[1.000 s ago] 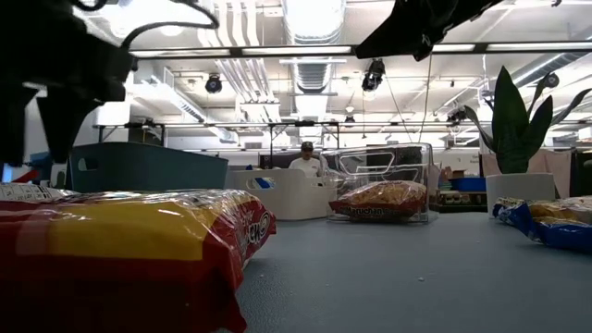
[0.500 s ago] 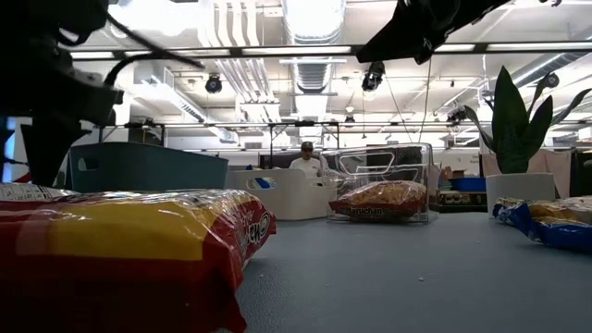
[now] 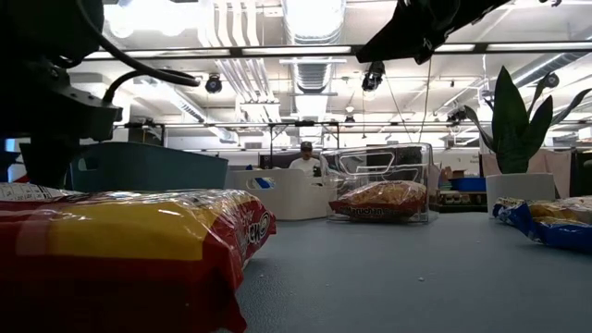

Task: Sort Maruchan noodles
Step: Put the orange noodle pack into the blue bin

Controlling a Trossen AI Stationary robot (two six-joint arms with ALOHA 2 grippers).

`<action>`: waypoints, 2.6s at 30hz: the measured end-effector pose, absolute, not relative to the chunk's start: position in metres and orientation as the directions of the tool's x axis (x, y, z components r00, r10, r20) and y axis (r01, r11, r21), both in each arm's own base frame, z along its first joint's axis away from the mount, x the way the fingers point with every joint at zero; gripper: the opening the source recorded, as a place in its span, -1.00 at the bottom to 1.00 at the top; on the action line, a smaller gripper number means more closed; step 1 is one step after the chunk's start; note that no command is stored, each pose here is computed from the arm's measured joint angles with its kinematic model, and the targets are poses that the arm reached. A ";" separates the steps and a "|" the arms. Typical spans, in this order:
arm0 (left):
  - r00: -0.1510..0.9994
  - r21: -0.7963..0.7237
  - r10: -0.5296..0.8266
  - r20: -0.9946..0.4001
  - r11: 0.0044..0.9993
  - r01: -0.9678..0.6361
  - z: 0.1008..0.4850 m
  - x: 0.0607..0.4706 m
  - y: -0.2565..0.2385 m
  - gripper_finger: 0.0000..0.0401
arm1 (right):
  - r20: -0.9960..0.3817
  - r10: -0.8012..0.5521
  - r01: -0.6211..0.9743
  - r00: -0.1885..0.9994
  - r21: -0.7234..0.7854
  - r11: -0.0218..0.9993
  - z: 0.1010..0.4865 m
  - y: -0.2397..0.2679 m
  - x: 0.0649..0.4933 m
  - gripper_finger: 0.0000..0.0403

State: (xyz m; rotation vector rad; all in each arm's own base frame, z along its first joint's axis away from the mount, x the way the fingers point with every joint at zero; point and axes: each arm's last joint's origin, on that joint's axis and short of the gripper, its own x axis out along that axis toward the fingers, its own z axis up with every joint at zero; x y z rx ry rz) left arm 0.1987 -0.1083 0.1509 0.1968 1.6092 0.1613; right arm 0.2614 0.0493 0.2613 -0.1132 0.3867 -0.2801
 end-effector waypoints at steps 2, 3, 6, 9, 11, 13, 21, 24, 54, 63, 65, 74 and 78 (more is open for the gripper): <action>-0.040 0.227 0.227 -0.973 0.974 0.012 0.151 0.199 -0.108 -0.03 | -0.356 -0.290 0.247 0.888 -0.163 0.955 0.261 0.049 0.261 -0.96; -0.039 0.232 0.232 -0.972 0.973 0.002 0.150 0.198 -0.108 -0.04 | -0.356 -0.290 0.247 0.888 -0.163 0.955 0.261 0.049 0.261 -0.96; -0.034 0.251 0.250 -0.968 0.968 -0.025 0.149 0.198 -0.107 -0.11 | -0.356 -0.290 0.248 0.888 -0.161 0.955 0.261 0.049 0.261 -0.96; -0.036 0.255 0.254 -0.967 0.967 -0.026 0.149 0.197 -0.107 -0.22 | -0.357 -0.291 0.248 0.888 -0.161 0.955 0.261 0.049 0.261 -0.96; -0.038 0.256 0.255 -0.966 0.966 -0.026 0.148 0.197 -0.106 -0.32 | -0.359 -0.291 0.251 0.887 -0.155 0.956 0.261 0.049 0.261 -0.96; -0.038 0.256 0.255 -0.966 0.966 -0.025 0.148 0.197 -0.106 -0.43 | -0.360 -0.291 0.251 0.886 -0.155 0.955 0.260 0.049 0.261 -0.96; -0.040 0.254 0.253 -0.967 0.967 -0.025 0.148 0.197 -0.106 -0.94 | -0.360 -0.291 0.250 0.886 -0.157 0.955 0.260 0.049 0.261 -0.96; -0.041 0.254 0.253 -0.967 0.967 -0.025 0.148 0.196 -0.106 -0.96 | -0.360 -0.291 0.250 0.886 -0.157 0.955 0.260 0.049 0.261 -0.96; 0.250 0.160 0.193 -0.949 0.976 -0.146 0.232 0.187 -0.096 -1.00 | -0.357 -0.291 0.251 0.888 -0.153 0.956 0.261 0.049 0.261 -0.96; -0.024 0.166 0.166 -0.986 0.947 -0.274 0.201 0.165 -0.089 -1.00 | -0.352 -0.290 0.252 0.890 -0.151 0.956 0.261 0.049 0.262 -0.96; -0.083 0.165 0.147 -0.986 0.939 -0.302 0.188 0.160 -0.087 -1.00 | -0.351 -0.291 0.252 0.890 -0.151 0.956 0.261 0.049 0.262 -0.96; -0.043 0.110 0.101 -0.994 0.934 -0.339 0.158 0.163 -0.088 -1.00 | -0.351 -0.290 0.252 0.890 -0.152 0.956 0.261 0.049 0.262 -0.96; 0.203 -0.004 0.052 -0.978 0.964 -0.264 0.169 0.190 -0.099 -1.00 | -0.351 -0.292 0.254 0.890 -0.151 0.955 0.261 0.049 0.262 -0.96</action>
